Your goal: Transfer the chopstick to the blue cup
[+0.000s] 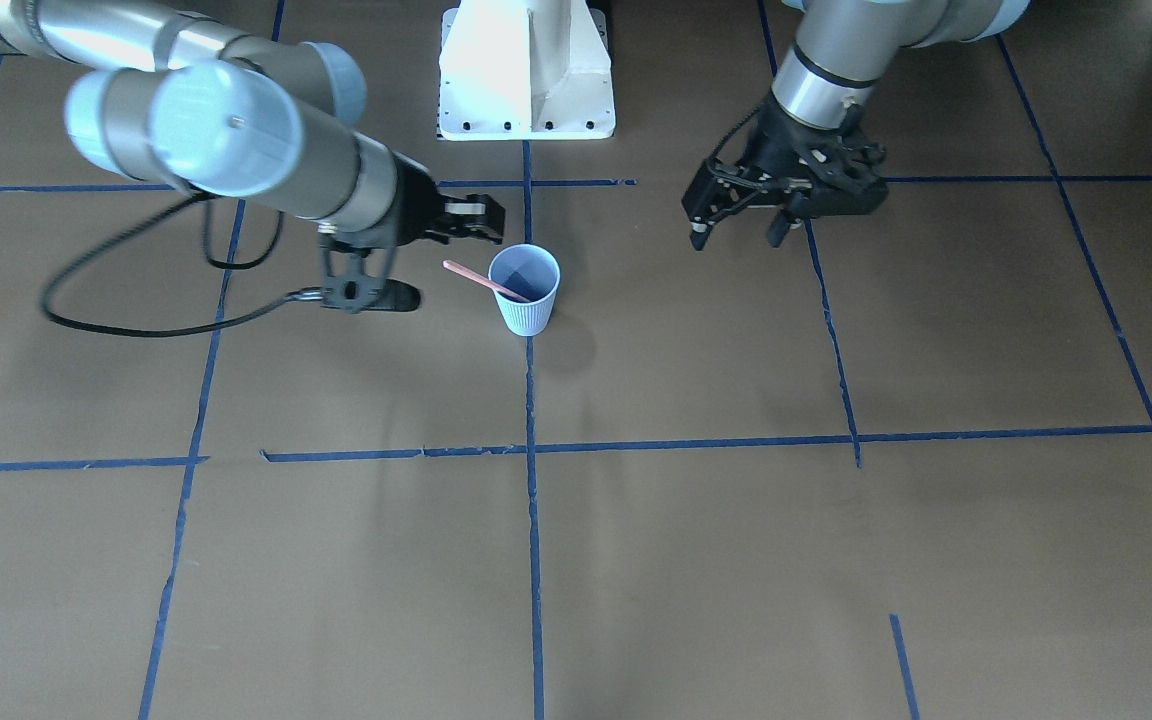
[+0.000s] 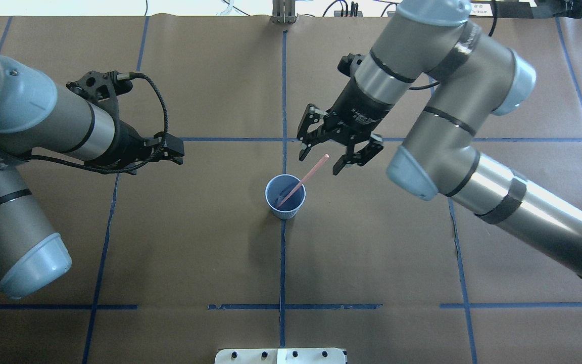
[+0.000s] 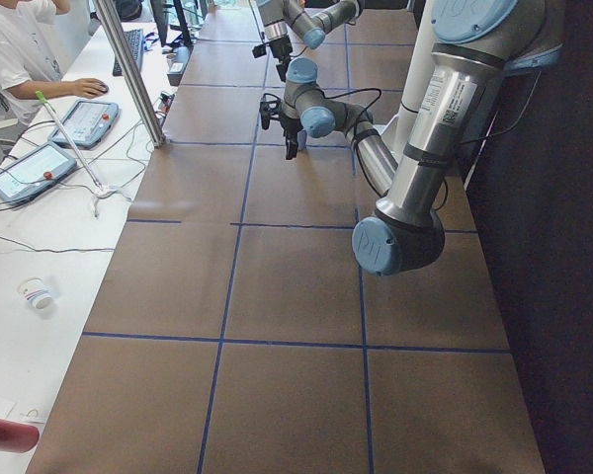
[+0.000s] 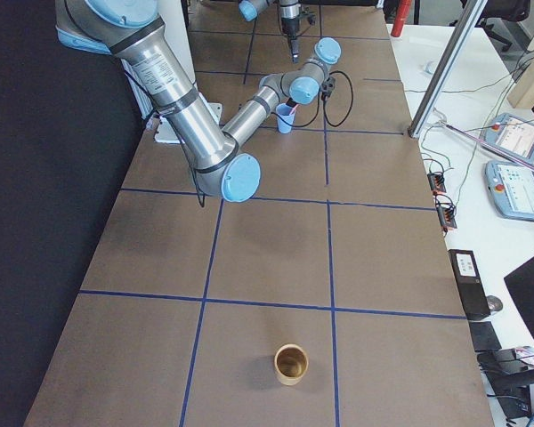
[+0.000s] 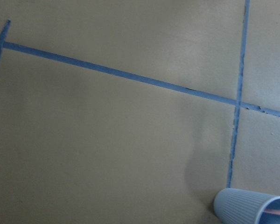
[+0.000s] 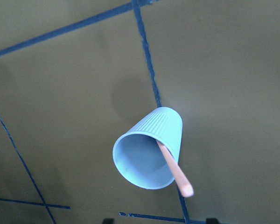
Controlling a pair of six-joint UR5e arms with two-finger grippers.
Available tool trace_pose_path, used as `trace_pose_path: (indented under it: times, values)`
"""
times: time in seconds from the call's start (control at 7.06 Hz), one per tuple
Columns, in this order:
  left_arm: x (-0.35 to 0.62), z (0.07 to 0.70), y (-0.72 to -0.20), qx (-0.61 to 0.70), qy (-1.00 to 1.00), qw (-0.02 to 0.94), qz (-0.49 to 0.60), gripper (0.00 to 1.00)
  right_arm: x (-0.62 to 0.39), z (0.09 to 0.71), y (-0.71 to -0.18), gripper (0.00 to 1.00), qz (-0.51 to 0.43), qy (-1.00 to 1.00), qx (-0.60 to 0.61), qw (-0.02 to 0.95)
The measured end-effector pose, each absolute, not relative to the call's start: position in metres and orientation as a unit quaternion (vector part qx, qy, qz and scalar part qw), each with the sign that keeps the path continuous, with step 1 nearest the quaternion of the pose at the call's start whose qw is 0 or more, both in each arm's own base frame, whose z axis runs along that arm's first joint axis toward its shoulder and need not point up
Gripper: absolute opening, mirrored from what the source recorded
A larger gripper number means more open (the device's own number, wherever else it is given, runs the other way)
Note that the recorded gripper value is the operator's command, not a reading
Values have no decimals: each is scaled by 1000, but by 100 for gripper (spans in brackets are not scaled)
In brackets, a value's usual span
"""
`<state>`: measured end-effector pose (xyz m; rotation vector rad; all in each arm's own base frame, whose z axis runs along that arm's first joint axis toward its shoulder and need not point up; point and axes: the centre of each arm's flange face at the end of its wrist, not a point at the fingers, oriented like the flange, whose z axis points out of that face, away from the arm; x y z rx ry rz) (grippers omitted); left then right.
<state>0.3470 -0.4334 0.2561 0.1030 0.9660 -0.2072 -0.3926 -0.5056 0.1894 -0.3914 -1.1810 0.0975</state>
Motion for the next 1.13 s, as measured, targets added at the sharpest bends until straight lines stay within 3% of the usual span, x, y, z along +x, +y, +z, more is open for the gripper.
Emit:
trace_pose_path:
  times: [0.42, 1.13]
  values:
    - [260, 353, -452, 66, 407, 911, -33, 100, -196, 337, -506, 100, 126, -527, -82, 837]
    - [54, 529, -494, 92, 354, 924, 112, 100, 49, 625, -492, 100, -16, -393, 63, 917]
